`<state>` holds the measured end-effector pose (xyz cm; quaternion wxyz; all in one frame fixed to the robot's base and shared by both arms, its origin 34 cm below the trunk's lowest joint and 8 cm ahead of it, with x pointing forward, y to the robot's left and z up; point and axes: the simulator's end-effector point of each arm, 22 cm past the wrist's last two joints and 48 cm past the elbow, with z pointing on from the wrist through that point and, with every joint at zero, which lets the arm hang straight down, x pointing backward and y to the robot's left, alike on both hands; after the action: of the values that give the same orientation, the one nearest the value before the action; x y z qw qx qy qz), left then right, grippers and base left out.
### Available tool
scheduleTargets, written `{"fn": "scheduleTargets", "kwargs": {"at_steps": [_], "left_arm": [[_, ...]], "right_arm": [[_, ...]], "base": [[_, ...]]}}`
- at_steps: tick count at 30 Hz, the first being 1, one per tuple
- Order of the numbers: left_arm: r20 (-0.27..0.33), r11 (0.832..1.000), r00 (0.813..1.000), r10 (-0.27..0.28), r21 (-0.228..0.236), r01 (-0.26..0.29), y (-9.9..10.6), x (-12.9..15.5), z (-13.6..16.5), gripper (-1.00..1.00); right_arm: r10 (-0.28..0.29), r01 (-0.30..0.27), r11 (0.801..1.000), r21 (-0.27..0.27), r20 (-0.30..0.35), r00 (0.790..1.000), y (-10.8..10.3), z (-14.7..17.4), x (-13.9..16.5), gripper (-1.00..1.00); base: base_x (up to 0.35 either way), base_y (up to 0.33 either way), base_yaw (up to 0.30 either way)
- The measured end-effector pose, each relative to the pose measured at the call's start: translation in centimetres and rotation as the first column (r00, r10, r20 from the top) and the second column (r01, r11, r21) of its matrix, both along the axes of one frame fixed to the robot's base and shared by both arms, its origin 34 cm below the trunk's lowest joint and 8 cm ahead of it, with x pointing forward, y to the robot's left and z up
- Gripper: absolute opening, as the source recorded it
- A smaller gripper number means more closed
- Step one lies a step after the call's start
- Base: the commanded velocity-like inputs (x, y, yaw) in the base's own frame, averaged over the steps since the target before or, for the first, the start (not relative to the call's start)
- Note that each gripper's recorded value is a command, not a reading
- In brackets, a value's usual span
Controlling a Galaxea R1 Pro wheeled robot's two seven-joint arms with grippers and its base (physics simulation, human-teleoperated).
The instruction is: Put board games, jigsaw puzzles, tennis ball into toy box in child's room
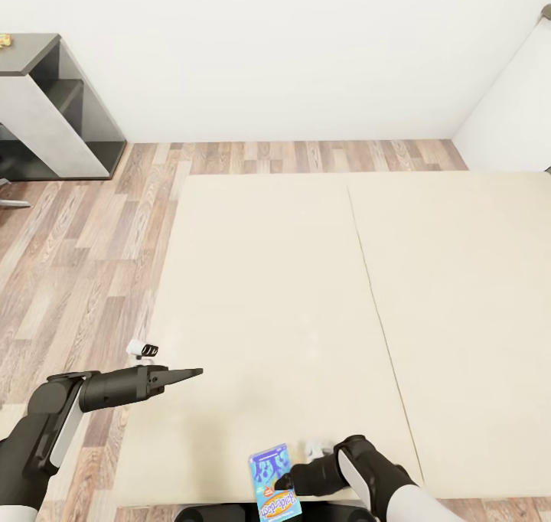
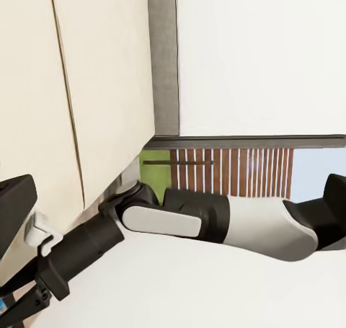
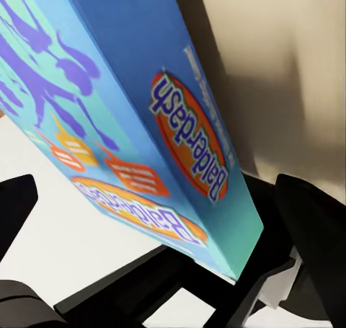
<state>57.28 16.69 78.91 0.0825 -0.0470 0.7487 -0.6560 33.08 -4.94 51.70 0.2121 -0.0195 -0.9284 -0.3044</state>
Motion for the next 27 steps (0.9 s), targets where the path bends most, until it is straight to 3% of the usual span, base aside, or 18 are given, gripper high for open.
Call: {"fn": "scheduleTargets", "kwargs": {"at_steps": [20,27], "left_arm": [[0.000,1.000,1.000,0.000,0.000,0.000,0.0,0.0,0.0,1.00],[0.000,1.000,1.000,0.000,0.000,0.000,0.0,0.0,0.0,1.00]], "right_arm": [[0.020,-0.020,1.000,-0.002,-0.010,1.000,-0.5,0.0,-1.0,1.00],[0.023,-0.023,1.000,-0.017,-0.013,1.000,-1.7,-0.3,-1.1,1.00]], "base": [[0.000,0.000,0.000],[0.000,0.000,0.000]]}}
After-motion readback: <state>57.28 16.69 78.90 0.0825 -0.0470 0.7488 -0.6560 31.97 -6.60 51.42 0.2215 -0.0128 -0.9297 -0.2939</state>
